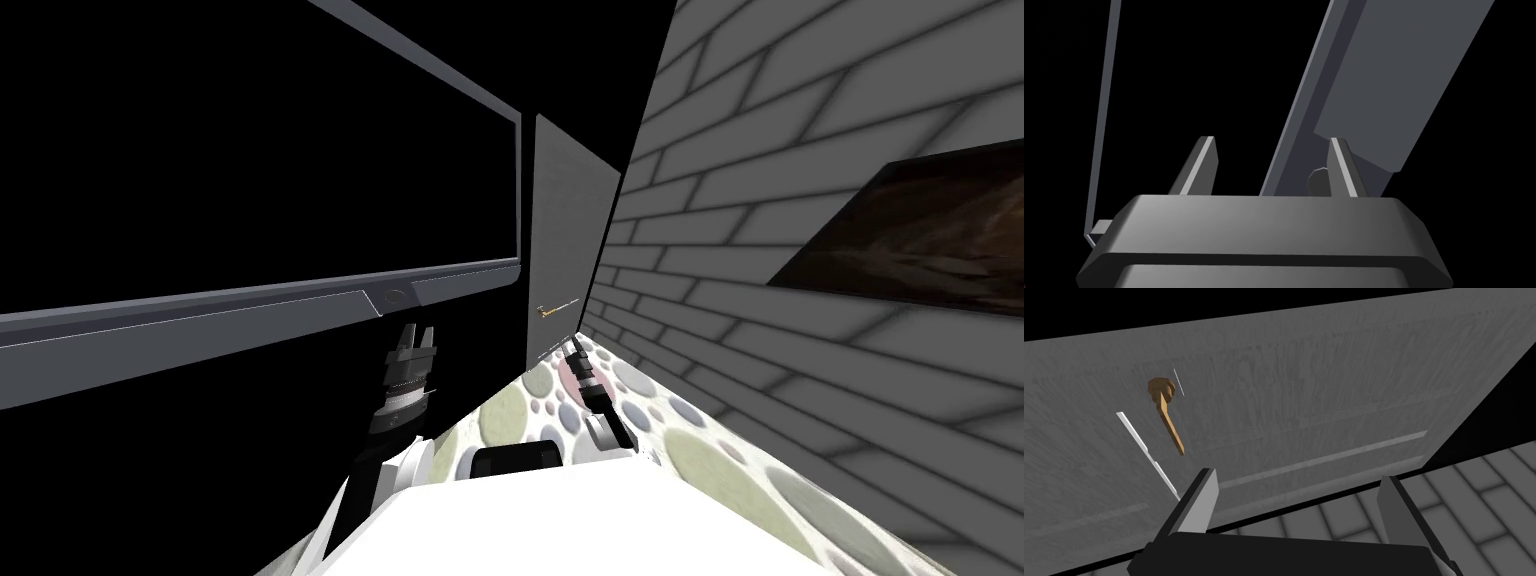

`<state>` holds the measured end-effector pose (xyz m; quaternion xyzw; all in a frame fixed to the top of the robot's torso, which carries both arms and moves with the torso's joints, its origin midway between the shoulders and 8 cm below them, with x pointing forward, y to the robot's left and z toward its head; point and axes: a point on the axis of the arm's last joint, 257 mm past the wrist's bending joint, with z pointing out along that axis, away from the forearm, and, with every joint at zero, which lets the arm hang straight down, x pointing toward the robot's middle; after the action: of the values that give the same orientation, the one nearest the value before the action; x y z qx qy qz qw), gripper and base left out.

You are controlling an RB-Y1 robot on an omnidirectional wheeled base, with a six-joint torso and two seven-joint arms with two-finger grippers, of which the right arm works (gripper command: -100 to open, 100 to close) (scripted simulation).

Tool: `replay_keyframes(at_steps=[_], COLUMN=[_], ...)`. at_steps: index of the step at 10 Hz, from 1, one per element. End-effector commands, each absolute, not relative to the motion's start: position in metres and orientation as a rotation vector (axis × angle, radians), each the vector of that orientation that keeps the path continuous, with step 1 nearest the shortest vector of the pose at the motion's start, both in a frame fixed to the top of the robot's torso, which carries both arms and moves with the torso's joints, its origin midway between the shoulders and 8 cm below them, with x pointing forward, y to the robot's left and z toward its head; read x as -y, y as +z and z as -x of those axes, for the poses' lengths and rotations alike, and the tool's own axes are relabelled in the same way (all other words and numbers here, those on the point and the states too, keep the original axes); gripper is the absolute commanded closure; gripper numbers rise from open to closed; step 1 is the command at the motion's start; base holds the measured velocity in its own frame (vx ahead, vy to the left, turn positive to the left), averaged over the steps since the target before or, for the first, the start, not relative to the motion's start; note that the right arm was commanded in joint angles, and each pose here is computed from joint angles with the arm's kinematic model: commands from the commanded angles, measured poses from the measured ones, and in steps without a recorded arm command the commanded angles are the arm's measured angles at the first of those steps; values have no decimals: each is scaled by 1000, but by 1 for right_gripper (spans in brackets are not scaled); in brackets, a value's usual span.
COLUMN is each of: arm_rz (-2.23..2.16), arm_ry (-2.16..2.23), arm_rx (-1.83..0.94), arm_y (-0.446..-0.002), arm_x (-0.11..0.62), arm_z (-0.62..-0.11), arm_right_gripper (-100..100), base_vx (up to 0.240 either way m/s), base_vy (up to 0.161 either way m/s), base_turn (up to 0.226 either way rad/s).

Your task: Pull the door open

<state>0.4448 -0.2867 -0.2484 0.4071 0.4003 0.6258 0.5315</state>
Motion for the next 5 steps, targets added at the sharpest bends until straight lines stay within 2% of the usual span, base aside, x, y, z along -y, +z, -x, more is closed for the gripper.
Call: replay_keyframes(at_steps=[1, 3, 5], arm_rz=[-984, -1000, -1009], arm_ry=[1483, 1469, 1461], arm_rx=[-975, -999, -1012], arm_y=[-259, -272, -280], arm_x=[291, 296, 299], arm_z=[-446, -447, -448], arm_right_gripper=[-100, -100, -100], base_vx=[30, 50, 35], base_vy=[-73, -104, -60], base_turn=[187, 156, 81])
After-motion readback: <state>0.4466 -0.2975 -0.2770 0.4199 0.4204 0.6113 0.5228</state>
